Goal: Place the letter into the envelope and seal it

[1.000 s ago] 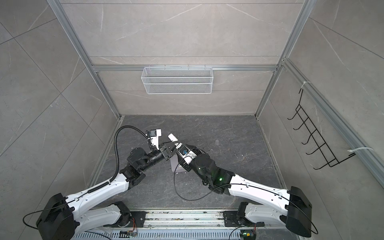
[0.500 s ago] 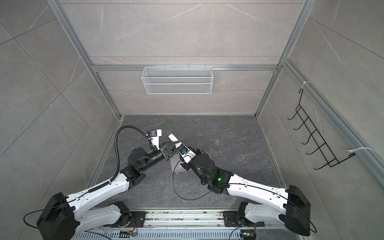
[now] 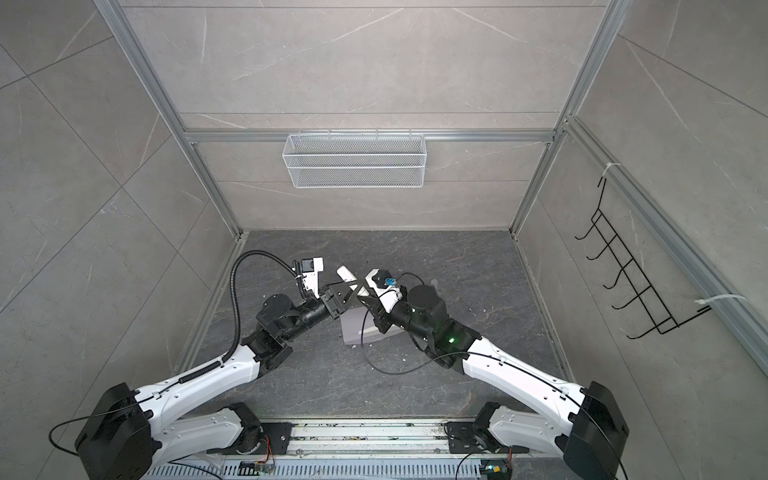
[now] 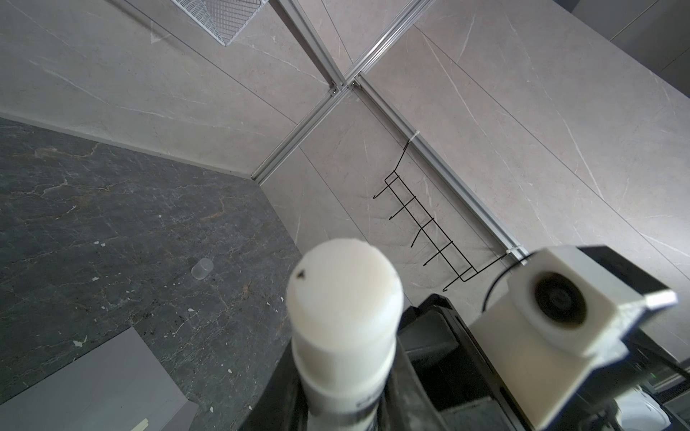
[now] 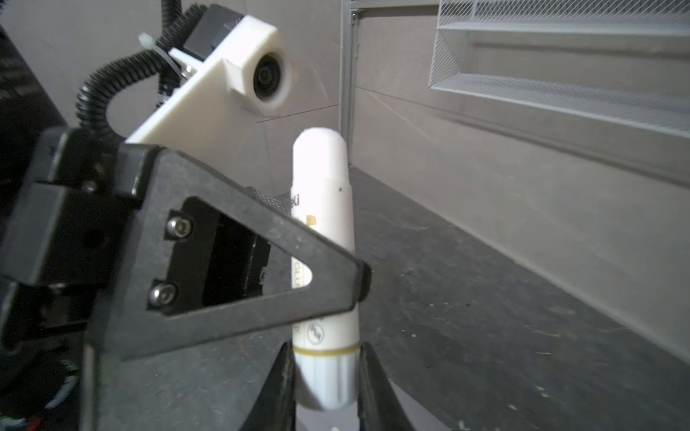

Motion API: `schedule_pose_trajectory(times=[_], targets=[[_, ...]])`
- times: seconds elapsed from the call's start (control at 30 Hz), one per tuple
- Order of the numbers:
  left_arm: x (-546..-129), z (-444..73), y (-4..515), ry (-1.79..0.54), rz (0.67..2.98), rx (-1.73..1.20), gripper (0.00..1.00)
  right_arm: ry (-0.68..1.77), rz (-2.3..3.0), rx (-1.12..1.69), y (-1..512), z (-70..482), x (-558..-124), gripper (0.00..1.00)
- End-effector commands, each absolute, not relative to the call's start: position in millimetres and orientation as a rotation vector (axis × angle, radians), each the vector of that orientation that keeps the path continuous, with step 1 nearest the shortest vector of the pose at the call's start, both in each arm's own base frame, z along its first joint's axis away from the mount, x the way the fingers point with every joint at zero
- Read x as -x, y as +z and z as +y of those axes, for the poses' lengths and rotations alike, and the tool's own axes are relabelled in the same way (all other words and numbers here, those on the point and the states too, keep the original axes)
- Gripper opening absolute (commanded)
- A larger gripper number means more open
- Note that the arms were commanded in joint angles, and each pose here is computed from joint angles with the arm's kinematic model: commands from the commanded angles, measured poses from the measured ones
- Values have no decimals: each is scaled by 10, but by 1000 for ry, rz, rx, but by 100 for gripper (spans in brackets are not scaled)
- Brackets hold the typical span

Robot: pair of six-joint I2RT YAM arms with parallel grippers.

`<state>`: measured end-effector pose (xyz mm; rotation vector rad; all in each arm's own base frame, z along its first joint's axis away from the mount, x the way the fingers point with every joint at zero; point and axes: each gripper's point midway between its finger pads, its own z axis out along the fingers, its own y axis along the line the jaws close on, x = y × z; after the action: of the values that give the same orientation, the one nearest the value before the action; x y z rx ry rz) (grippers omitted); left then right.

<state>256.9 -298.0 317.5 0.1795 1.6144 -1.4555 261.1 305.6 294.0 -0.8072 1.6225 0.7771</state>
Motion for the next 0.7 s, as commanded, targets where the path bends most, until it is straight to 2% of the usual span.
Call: schedule_pose_trajectory(times=[0.0, 0.23, 0.67], targets=[[-2437, -2993, 3495, -1500, 1493, -266, 0, 1126, 1644, 673, 3312, 2987, -2704, 9], [-2355, -3005, 3577, -1528, 1449, -311, 0, 1466, 1625, 627, 3414, 2995, -2832, 9], [-2338, -3006, 3576, -1530, 1442, -325, 0, 1448, 1675, 612, 3292, 2979, -2915, 10]])
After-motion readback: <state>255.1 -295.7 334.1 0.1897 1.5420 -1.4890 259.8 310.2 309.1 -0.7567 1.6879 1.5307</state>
